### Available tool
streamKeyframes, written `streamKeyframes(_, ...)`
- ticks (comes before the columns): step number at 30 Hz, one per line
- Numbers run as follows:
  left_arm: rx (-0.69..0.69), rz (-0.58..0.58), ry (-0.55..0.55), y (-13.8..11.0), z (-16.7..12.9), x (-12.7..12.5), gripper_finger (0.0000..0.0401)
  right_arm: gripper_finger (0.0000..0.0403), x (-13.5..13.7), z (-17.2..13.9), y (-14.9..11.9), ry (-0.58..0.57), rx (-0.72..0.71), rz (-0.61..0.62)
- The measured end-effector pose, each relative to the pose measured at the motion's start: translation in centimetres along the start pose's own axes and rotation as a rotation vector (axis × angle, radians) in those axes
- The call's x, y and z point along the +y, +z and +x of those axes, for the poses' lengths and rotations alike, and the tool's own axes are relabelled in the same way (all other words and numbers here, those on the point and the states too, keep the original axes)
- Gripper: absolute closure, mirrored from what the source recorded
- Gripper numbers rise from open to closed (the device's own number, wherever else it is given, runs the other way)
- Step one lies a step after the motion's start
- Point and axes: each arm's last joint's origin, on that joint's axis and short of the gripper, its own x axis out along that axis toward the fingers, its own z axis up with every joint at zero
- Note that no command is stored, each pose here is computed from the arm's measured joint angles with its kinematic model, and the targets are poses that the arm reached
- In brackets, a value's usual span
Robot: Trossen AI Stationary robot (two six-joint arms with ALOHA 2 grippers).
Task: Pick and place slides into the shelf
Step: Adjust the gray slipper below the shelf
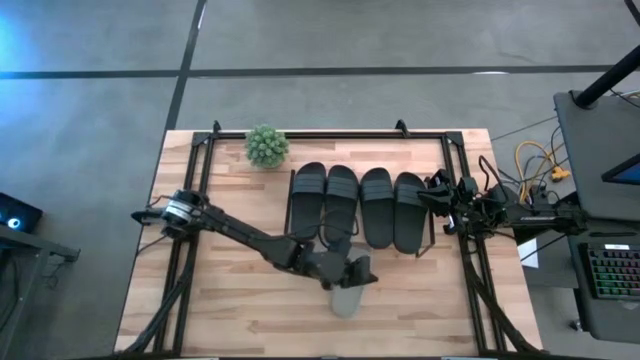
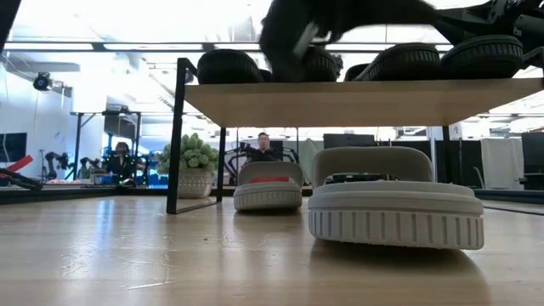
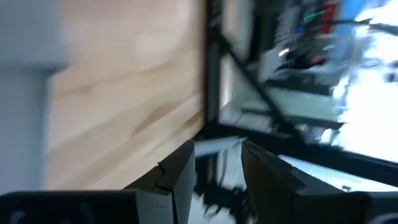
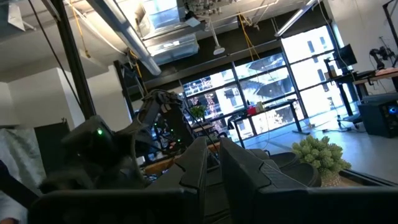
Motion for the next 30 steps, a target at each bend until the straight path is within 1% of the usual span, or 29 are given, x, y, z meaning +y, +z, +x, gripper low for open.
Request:
streamKeyframes(1, 0.037, -0.029, 0.039, 0.0, 0.0, 0.3, 0.0283, 0.0364, 0.0, 0.0, 0.0, 0.0, 0.0, 0.0)
streamKeyframes(2, 0.065, -0.083, 0.08, 0.0, 0.0, 0.7, 0.0283, 0.0364, 0.0, 0.0, 0.0, 0.0, 0.0, 0.0)
streamKeyframes(4, 0.083, -0.225, 0.15, -0.3, -0.1, 1.5, 0.0283, 0.0364, 0.0, 0.0, 0.0, 0.0, 0.0, 0.0)
streamKeyframes(5, 0.08, -0.273, 0.173, -0.6, -0.2, 2.0, 0.0283, 0.0364, 0.0, 0.0, 0.0, 0.0, 0.0, 0.0)
streamKeyframes(9, 0.103, -0.31, 0.194, -1.3, -0.3, 2.4, 0.0283, 0.0364, 0.0, 0.0, 0.0, 0.0, 0.0, 0.0)
streamKeyframes(12, 0.142, -0.3, 0.197, -2.6, -0.6, 2.2, 0.0283, 0.0364, 0.0, 0.0, 0.0, -0.001, 0.0, 0.0)
streamKeyframes(17, 0.177, -0.334, 0.34, -5.5, -1.8, 3.4, 0.0283, 0.0364, 0.0, 0.0, 0.0, 0.0, 0.0, 0.0)
streamKeyframes(19, 0.187, -0.365, 0.404, -6.2, -2.2, 4.1, 0.0283, 0.0364, 0.0, 0.0, 0.0, 0.0, 0.0, 0.0)
streamKeyframes(20, 0.183, -0.361, 0.435, -6.4, -2.4, 4.5, 0.0283, 0.0364, 0.0, 0.0, 0.0, 0.0, 0.0, 0.0)
streamKeyframes(23, 0.158, -0.331, 0.518, -6.7, -2.9, 5.4, 0.0283, 0.0364, 0.0, 0.0, 0.0, 0.0, 0.0, 0.0)
streamKeyframes(25, 0.146, -0.284, 0.561, -6.7, -3.2, 5.9, 0.0283, 0.0364, 0.0, 0.0, 0.0, -0.001, 0.0, 0.0)
streamKeyframes(28, 0.161, -0.195, 0.548, -6.7, -2.9, 6.1, 0.028, 0.0364, 0.0, 0.0, 0.0, 0.0, 0.0, 0.0)
streamKeyframes(30, 0.178, -0.172, 0.549, -6.8, -2.7, 6.3, 0.0278, 0.0364, 0.0, 0.0, 0.0, 0.0, 0.0, 0.0)
